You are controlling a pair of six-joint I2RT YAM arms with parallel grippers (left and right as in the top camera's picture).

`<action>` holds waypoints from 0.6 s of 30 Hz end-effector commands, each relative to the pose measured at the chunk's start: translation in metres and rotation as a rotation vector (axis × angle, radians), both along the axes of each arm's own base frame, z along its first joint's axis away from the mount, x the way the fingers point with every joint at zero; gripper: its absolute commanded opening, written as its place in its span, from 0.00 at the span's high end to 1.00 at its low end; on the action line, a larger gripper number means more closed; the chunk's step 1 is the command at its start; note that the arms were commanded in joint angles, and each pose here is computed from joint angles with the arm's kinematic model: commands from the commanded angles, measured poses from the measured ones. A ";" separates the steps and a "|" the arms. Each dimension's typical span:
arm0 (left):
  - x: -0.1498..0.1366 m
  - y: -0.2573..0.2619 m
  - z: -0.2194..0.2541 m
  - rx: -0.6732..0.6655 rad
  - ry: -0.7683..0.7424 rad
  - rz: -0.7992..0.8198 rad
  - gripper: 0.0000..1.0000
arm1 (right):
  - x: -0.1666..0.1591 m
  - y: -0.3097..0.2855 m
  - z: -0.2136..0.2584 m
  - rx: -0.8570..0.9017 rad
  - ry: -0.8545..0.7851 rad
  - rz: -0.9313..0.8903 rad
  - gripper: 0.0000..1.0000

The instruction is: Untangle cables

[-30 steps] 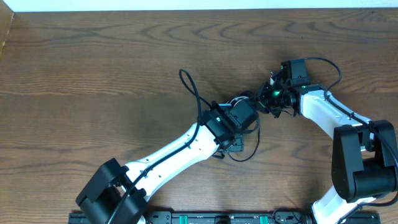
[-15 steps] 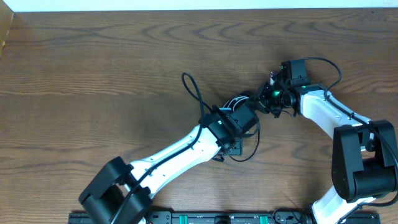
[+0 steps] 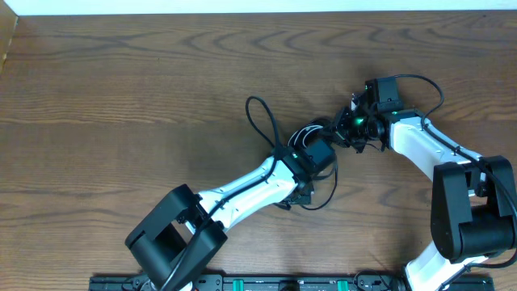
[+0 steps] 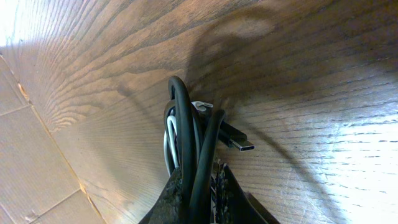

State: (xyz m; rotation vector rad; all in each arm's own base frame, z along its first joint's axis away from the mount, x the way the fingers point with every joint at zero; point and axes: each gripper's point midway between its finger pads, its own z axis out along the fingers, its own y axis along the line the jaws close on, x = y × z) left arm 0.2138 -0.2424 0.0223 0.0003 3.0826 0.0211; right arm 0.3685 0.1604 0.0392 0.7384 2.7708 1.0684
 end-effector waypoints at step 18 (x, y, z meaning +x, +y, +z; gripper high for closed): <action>0.022 0.122 0.043 0.219 0.020 0.154 0.87 | -0.001 -0.003 -0.005 -0.023 -0.003 0.003 0.99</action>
